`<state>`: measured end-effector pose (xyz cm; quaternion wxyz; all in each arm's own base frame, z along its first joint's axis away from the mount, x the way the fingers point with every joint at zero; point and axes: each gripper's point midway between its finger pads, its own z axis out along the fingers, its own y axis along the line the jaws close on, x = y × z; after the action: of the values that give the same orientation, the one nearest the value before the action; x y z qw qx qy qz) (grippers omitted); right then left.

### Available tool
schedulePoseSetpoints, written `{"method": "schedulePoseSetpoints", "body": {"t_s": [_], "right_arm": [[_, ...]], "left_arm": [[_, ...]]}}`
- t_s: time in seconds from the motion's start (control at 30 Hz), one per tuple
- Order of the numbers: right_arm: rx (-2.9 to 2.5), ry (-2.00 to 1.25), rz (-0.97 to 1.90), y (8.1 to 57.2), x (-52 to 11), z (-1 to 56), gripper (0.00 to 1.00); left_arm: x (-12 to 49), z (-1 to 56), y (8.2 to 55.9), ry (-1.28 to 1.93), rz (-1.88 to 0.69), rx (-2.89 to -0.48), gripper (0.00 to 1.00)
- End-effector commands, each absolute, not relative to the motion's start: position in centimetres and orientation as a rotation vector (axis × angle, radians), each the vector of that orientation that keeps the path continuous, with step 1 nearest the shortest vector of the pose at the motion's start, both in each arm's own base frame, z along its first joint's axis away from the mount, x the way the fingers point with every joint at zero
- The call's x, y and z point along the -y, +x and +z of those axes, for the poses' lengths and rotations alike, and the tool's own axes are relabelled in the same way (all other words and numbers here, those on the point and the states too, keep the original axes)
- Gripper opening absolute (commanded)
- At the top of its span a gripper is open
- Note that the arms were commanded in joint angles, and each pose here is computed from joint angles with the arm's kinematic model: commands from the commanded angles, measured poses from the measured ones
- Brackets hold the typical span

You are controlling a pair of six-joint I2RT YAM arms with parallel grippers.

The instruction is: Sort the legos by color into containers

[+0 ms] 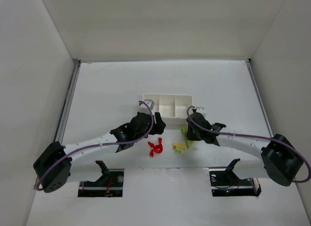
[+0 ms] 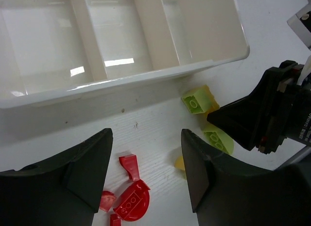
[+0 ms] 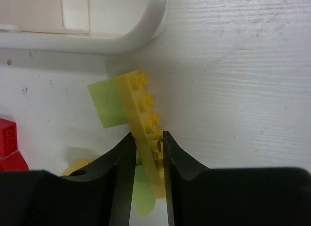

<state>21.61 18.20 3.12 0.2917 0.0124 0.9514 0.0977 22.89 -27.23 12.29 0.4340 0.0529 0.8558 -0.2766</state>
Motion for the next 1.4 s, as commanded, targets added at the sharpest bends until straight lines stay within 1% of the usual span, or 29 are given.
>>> {"method": "schedulePoseSetpoints", "body": {"t_s": [0.0, 0.3, 0.47, 0.63, 0.7, 0.83, 1.0, 1.37], "right_arm": [[-2.456, 0.048, 0.334, 23.2, -19.6, 5.4, 0.3], [-2.386, 0.011, 0.578, 22.5, -21.8, 10.4, 0.3], [-2.364, -0.015, 0.683, 22.4, -23.2, 12.0, 0.29], [-2.341, -0.008, 0.71, 22.4, -23.5, 13.0, 0.28], [-2.332, -0.002, 0.721, 22.3, -23.5, 13.3, 0.27], [-2.317, -0.003, 0.745, 22.1, -23.6, 13.9, 0.27], [-2.319, -0.024, 0.772, 21.7, -24.1, 14.0, 0.27], [-2.328, -0.056, 0.823, 20.8, -24.8, 13.7, 0.25]], "left_arm": [[28.3, 13.8, 23.0, 0.113, -0.774, -2.1, 0.57], [31.1, 15.4, 21.8, 0.132, -0.982, -2.071, 0.68], [32.4, 16.2, 21.3, 0.123, -1.081, -2.038, 0.68], [32.9, 15.8, 21.5, 0.105, -1.093, -2.053, 0.68], [33.3, 15.7, 21.5, 0.11, -1.094, -2.049, 0.66], [33.8, 14.9, 21.5, 0.115, -1.082, -2.068, 0.65], [34.7, 15.3, 21.8, 0.11, -1.103, -2.052, 0.67], [35.9, 15.3, 22.6, 0.08, -1.137, -2.037, 0.65]]}}
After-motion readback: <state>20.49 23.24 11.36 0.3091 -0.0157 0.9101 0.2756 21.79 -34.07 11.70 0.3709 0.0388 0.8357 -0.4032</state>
